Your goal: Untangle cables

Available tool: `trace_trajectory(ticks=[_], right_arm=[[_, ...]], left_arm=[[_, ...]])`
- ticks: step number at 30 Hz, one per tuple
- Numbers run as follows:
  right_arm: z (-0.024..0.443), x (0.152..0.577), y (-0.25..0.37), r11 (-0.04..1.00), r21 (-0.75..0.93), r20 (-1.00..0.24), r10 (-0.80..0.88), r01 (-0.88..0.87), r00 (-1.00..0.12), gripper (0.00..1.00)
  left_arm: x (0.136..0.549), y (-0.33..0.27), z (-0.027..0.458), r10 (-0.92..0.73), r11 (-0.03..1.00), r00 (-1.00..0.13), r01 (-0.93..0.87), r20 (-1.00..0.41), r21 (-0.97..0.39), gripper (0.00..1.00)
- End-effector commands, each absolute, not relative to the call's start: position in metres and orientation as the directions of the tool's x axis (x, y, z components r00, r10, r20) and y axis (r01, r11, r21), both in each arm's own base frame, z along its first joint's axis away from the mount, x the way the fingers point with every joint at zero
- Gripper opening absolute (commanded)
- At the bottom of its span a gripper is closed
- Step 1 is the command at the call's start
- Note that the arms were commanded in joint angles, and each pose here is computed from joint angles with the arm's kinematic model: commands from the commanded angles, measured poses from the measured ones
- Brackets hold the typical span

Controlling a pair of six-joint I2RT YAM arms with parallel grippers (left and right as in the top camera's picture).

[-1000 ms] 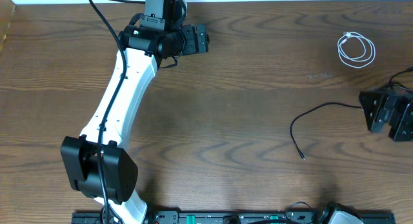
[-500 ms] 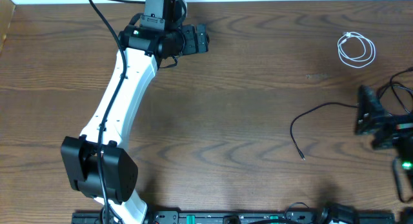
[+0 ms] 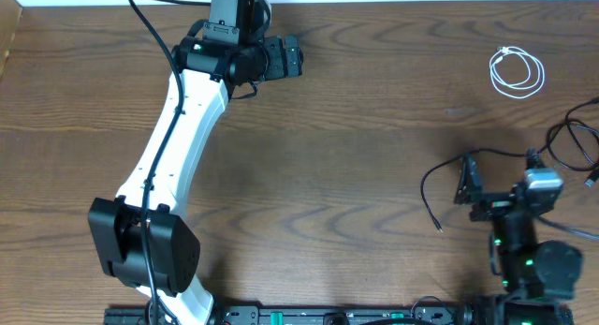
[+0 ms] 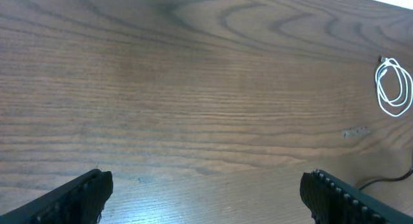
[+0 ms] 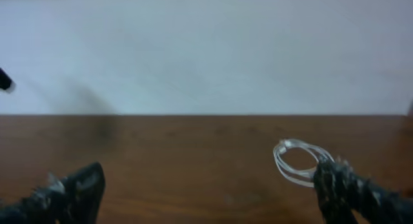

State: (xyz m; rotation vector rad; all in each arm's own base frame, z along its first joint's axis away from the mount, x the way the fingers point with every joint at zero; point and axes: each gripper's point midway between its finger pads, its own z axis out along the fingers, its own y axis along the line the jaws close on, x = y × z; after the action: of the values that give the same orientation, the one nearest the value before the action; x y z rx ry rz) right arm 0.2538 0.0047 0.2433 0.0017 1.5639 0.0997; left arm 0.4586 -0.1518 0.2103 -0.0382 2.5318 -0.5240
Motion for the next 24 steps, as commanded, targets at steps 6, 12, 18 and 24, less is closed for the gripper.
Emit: trace_trajectory(ticks=[6, 12, 18, 24], right_arm=[[0.190, 0.250, 0.008, 0.996, 0.072, -0.997, 0.073, -0.045, 0.014, 0.99], [0.166, 0.246, 0.016, 0.995, 0.075, -0.996, 0.072, -0.071, -0.044, 0.99], [0.158, 0.245, 0.021, 0.992, 0.078, -0.995, 0.071, -0.097, -0.076, 0.99], [0.158, 0.245, 0.021, 0.992, 0.078, -0.994, 0.070, -0.097, -0.078, 0.99]], left_arm=[[0.460, -0.152, 0.215, -0.121, 0.926, -0.841, 0.096, -0.528, -0.364, 0.98], [0.460, -0.152, 0.215, -0.121, 0.926, -0.841, 0.096, -0.528, -0.364, 0.98], [0.460, -0.152, 0.215, -0.121, 0.926, -0.841, 0.096, -0.528, -0.364, 0.98], [0.460, -0.152, 0.215, -0.121, 0.926, -0.841, 0.095, -0.528, -0.365, 0.98]])
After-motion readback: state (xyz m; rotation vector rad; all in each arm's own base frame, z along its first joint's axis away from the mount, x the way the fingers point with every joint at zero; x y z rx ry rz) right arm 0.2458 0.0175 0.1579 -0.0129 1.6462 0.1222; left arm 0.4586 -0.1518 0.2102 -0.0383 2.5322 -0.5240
